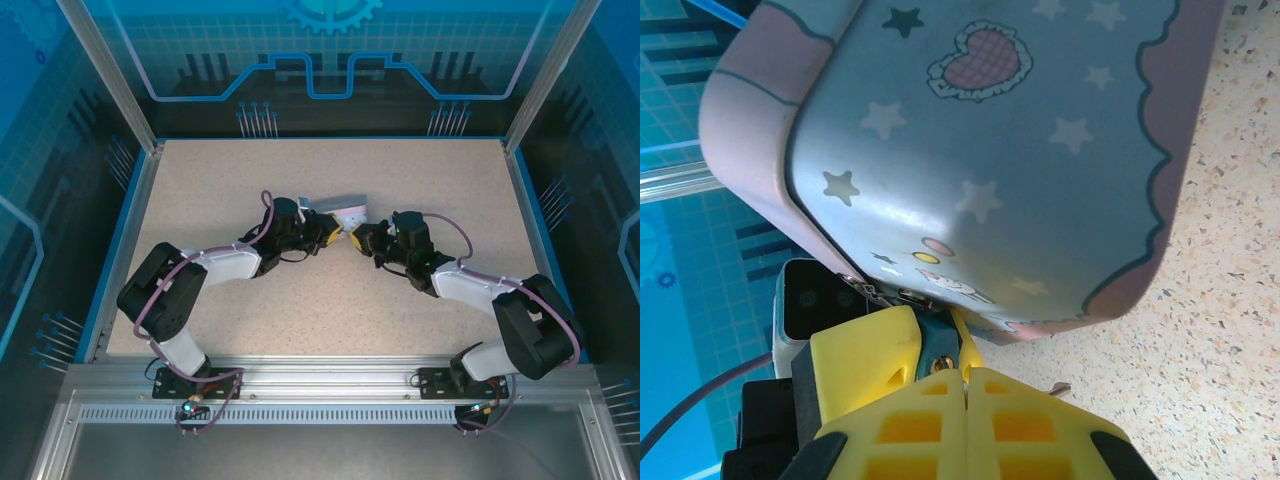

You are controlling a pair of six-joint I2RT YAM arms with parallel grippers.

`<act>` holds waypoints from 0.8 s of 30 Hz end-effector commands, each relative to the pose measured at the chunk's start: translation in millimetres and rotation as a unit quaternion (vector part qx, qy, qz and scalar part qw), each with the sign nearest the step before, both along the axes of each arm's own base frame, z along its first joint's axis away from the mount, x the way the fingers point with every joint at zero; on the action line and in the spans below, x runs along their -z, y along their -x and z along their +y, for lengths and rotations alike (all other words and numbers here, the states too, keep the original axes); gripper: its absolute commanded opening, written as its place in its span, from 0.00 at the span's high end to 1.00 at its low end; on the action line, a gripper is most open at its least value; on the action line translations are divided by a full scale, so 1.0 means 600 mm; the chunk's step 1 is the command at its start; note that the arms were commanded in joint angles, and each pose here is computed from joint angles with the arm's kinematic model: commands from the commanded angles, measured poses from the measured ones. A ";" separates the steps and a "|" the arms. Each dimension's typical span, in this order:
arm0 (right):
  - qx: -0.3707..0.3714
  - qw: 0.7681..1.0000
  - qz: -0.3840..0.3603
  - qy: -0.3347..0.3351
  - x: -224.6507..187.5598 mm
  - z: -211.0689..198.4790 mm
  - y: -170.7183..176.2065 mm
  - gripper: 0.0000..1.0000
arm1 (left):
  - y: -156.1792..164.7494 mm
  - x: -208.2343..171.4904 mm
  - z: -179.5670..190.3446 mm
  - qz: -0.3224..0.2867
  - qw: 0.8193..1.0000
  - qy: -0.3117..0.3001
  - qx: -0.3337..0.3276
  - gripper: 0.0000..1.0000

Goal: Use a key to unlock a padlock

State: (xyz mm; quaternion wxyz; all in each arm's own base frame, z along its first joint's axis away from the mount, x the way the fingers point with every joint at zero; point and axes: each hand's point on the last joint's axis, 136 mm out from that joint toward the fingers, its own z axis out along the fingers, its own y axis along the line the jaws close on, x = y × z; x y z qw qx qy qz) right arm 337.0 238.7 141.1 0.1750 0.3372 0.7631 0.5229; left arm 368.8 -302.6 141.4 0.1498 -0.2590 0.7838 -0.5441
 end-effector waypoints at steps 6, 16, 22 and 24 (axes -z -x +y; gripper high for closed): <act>-0.001 1.000 -0.020 -0.017 -0.021 0.017 -0.013 1.00 | -0.001 -0.045 -0.013 -0.037 0.999 0.016 0.009 1.00; -0.014 0.998 -0.054 -0.034 -0.025 0.026 -0.016 1.00 | 0.000 -0.052 -0.017 -0.038 0.999 0.024 0.010 1.00; -0.027 0.997 -0.053 -0.048 0.004 0.032 -0.015 1.00 | 0.002 -0.064 -0.016 -0.044 0.998 0.040 0.008 1.00; -0.025 0.997 -0.052 -0.052 0.012 0.032 -0.015 1.00 | 0.002 -0.067 -0.015 -0.045 0.998 0.045 0.006 1.00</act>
